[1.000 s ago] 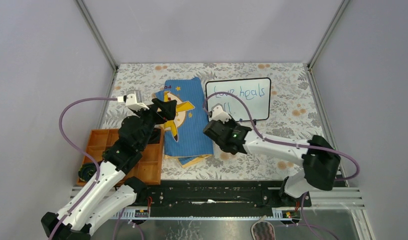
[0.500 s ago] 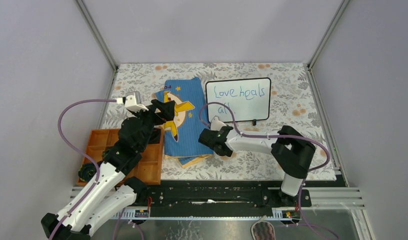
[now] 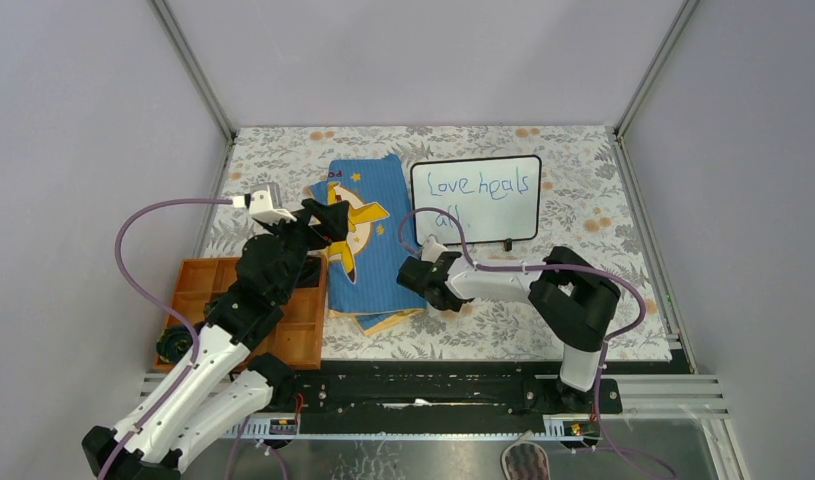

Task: Write a sentence on the whiteboard
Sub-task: Place the whiteboard marker at the center of the board.

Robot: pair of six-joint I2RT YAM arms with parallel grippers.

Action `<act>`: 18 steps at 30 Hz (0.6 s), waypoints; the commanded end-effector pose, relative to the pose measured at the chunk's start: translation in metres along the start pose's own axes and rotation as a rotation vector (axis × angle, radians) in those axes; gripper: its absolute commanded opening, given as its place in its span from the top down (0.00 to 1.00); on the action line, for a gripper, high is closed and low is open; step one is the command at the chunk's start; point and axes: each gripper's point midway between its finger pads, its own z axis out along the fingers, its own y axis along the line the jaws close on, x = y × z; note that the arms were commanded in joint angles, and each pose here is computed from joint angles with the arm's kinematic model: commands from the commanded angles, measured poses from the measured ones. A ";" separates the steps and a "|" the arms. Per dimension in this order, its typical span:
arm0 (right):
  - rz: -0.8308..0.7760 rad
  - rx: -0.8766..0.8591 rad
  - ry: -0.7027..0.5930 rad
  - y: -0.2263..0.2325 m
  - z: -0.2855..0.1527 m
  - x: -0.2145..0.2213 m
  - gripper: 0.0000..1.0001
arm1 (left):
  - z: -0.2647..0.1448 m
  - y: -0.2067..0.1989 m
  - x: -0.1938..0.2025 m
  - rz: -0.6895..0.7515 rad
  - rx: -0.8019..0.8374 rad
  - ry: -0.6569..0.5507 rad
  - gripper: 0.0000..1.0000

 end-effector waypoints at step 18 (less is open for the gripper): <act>0.043 -0.251 0.044 0.060 0.017 0.007 0.82 | 0.006 0.001 0.004 0.017 0.000 0.004 0.05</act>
